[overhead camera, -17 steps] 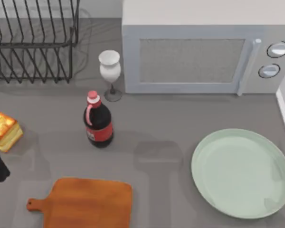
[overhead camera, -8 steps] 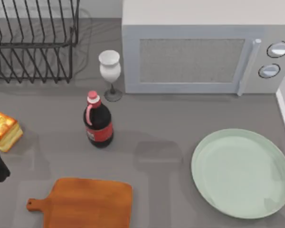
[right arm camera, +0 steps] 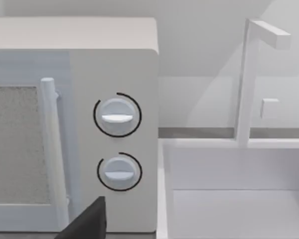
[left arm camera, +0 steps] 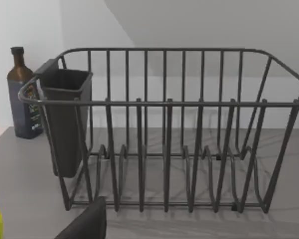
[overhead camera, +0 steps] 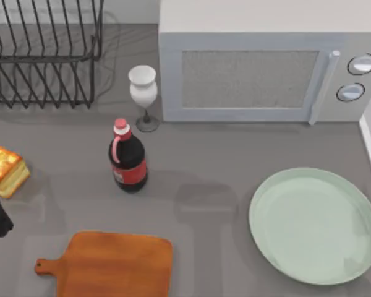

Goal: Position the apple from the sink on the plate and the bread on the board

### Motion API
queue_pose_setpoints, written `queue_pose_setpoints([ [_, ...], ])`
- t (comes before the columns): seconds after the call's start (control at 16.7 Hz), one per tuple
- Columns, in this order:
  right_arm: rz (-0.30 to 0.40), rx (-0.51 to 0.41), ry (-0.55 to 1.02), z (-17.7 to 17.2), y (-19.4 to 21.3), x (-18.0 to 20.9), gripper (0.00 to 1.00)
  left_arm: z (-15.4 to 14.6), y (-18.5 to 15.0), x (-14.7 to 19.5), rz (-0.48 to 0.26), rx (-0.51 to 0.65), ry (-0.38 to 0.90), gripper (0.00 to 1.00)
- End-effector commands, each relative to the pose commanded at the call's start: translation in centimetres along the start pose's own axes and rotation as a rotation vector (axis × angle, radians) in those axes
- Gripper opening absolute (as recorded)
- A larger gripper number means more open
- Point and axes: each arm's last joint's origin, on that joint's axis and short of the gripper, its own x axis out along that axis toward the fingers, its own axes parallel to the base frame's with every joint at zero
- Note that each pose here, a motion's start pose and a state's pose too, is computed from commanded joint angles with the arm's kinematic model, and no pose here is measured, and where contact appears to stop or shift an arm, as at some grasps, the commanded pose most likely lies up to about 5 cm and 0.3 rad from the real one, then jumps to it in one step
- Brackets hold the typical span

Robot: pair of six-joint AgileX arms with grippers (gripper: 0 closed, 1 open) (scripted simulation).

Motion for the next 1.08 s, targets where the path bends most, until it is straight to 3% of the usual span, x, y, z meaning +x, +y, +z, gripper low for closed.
queue_pose_setpoints([
  [0.3,-0.002,-0.002,0.007,0.1,0.0,0.0,1.0,0.0,0.0,0.0,0.0,0.0,0.0,1.0],
  [0.54,-0.024,-0.024,0.108,2.1,-0.3,0.4,1.0,0.0,0.0,0.0,0.0,0.0,0.0,1.0],
  [0.78,-0.061,-0.058,0.321,5.6,-0.9,2.4,1.0,0.0,0.0,0.0,0.0,0.0,0.0,1.0],
  [1.08,-0.095,-0.09,0.653,9.4,-2.6,8.1,1.0,0.0,0.0,0.0,0.0,0.0,0.0,1.0],
])
